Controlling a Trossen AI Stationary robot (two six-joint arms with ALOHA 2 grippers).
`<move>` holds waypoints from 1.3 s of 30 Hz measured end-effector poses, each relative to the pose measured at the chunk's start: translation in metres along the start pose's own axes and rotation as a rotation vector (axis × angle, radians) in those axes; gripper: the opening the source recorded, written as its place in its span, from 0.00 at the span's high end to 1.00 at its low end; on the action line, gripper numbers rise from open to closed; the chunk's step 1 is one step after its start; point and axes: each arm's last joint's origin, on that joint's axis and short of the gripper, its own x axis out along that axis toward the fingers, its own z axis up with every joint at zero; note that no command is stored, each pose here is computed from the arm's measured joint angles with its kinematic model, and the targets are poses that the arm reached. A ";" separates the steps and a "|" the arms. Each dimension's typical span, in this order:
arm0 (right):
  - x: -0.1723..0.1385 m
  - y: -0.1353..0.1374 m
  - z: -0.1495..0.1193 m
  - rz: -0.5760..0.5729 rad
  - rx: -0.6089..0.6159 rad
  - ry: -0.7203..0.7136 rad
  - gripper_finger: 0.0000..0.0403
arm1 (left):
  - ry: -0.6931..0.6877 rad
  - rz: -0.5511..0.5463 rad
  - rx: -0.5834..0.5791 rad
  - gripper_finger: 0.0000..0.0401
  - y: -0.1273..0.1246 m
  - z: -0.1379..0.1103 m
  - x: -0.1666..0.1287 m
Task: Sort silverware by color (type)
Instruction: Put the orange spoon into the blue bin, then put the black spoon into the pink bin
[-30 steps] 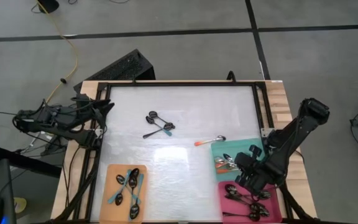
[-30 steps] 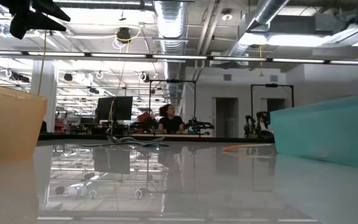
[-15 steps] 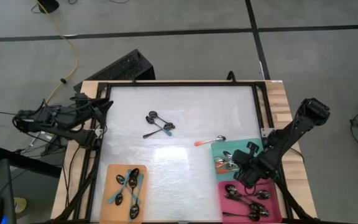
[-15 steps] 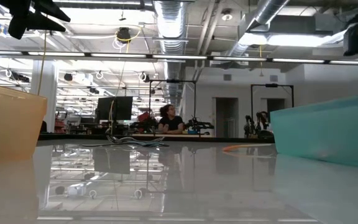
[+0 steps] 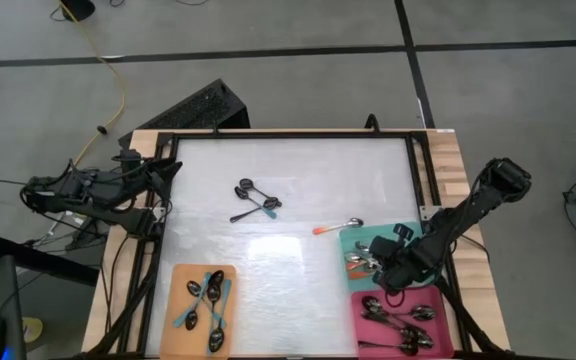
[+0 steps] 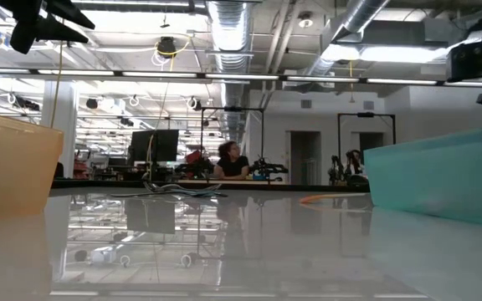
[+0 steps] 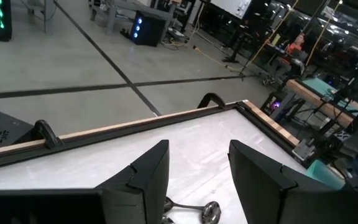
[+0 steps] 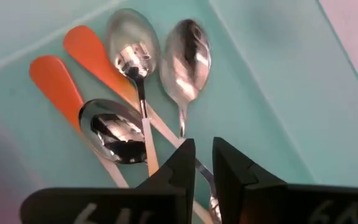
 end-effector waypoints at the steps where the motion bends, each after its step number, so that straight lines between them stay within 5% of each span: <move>1: 0.000 0.000 0.000 0.002 -0.002 -0.001 0.84 | 0.000 0.000 -0.001 0.62 0.000 0.000 0.000; 10: -0.005 0.013 0.017 0.118 -0.016 -0.100 0.82 | 0.000 0.000 -0.048 0.62 0.000 0.000 0.000; 17: -0.029 0.020 0.060 0.196 -0.207 -0.217 0.82 | 0.003 0.005 -0.087 0.62 0.001 0.000 0.000; 27: -0.046 0.004 0.137 0.161 -0.353 -0.542 0.81 | 0.016 0.030 -0.123 0.62 0.003 -0.003 0.000; 39: 0.005 -0.023 0.219 0.232 -0.339 -0.792 0.56 | 0.031 0.058 -0.171 0.62 0.007 -0.006 0.000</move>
